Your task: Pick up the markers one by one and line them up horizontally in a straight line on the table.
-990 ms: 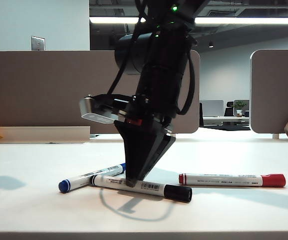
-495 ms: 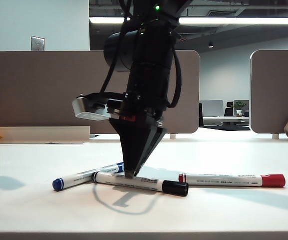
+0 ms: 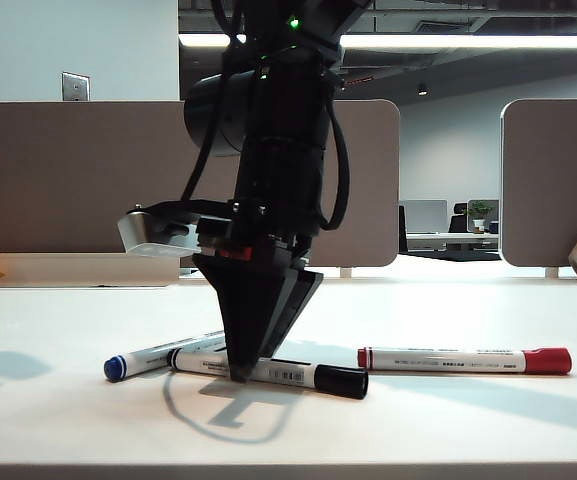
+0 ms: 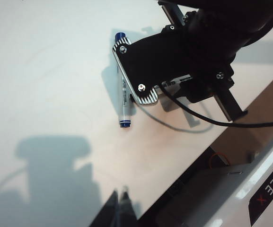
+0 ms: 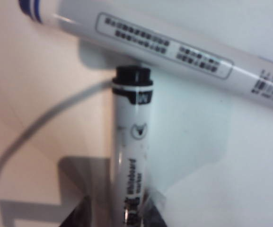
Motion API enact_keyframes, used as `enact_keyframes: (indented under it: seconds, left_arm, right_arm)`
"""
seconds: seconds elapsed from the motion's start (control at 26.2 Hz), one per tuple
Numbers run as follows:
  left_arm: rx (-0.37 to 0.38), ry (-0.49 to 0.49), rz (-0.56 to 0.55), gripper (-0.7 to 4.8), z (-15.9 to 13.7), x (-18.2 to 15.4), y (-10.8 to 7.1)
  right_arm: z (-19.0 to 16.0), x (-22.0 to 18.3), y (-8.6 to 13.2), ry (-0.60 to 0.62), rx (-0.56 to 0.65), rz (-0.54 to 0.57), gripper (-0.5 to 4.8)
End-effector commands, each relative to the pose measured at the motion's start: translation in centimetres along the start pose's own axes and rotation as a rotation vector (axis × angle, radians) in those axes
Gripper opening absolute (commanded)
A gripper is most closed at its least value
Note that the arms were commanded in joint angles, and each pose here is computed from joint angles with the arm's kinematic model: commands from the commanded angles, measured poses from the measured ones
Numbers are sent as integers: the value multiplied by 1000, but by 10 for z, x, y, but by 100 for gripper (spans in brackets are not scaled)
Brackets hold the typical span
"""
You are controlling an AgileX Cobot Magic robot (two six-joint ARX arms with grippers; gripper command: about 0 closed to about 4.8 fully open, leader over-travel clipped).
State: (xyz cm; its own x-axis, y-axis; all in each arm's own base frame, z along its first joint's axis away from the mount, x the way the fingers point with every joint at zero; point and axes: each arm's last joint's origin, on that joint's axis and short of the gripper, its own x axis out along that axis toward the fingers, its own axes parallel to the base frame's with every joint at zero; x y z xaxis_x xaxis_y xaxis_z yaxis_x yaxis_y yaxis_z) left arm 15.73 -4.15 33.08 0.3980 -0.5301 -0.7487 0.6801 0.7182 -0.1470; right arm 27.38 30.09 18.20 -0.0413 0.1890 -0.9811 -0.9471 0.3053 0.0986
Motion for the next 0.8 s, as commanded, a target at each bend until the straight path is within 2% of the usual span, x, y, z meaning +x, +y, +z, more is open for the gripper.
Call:
enact_keyframes:
  seconds: [0.04, 0.15, 0.5, 0.8]
  left_arm:
    - [7, -12, -2, -4, 0, -1, 0]
    - [7, -12, -2, -4, 0, -1, 0]
    - [9, -17, -1, -4, 1, -1, 0]
    - [11, -27, -21, -4, 1, -1, -1]
  right_arm:
    - [-1, 2, 0, 13, -1, 2, 89]
    - [-2, 2, 0, 28, 0, -11, 71]
    - [-4, 1, 3, 104, -69, -82, 71]
    - [7, -10, 7, 61, -114, -97, 71]
